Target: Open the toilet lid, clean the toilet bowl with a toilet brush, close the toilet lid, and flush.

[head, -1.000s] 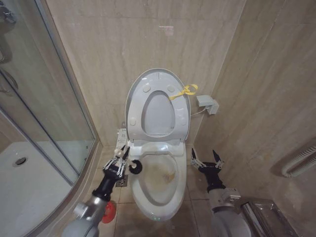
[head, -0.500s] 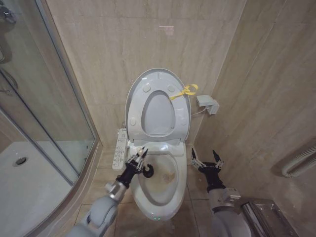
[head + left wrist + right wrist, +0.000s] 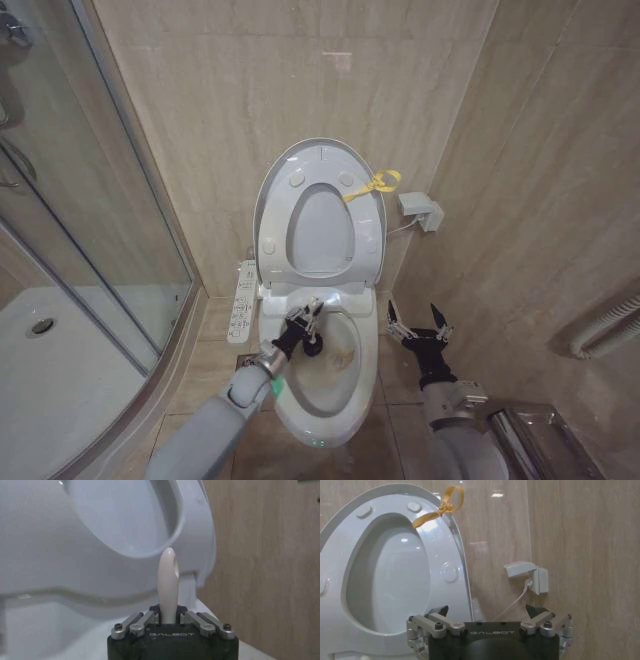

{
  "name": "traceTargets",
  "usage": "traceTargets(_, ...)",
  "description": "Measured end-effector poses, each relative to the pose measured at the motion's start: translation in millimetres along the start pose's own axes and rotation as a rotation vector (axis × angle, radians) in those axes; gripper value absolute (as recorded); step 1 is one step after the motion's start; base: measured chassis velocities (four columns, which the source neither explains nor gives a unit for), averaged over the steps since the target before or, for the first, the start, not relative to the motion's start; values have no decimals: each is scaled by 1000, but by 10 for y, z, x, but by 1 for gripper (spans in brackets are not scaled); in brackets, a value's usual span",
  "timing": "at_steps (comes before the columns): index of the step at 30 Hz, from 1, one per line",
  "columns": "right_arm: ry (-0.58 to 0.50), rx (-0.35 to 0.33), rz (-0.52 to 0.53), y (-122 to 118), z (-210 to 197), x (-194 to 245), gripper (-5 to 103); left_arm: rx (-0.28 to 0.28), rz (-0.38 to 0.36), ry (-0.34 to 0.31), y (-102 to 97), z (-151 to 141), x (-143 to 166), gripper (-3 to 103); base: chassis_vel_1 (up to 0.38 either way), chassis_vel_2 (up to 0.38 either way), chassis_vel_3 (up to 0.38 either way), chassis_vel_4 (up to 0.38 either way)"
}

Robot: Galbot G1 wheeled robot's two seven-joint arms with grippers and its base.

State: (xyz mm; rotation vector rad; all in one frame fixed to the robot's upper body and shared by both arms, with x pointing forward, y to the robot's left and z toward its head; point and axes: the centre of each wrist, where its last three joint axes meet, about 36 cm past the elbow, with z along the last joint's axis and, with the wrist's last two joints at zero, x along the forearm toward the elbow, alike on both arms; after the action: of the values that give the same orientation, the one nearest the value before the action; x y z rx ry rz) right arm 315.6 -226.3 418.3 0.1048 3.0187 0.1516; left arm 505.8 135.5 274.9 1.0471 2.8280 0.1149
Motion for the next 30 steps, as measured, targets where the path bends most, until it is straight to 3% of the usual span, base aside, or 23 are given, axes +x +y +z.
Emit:
traceTargets(7, 0, 0, 0, 0, 0, 0, 100, -6, 24, 21, -74, 159, -105, 18, 0, 0, 0, 0)
traceTargets(14, 0, 0, 0, 0, 0, 0, 100, -10, 31, -30, -93, -3, -236, 18, 0, 0, 0, 0)
traceTargets(18, 0, 0, 0, 0, 0, 0, 100, 5, 48, -75, -205, -182, -333, 18, 0, 0, 0, 0)
traceTargets(25, 0, 0, 0, 0, 0, 0, 100, 64, 101, -124, -640, -439, -502, 18, 0, 0, 0, 0)
traceTargets(30, 0, 0, 0, 0, 0, 0, 100, 63, 113, -120, -704, -417, -537, 18, 0, 0, 0, 0)
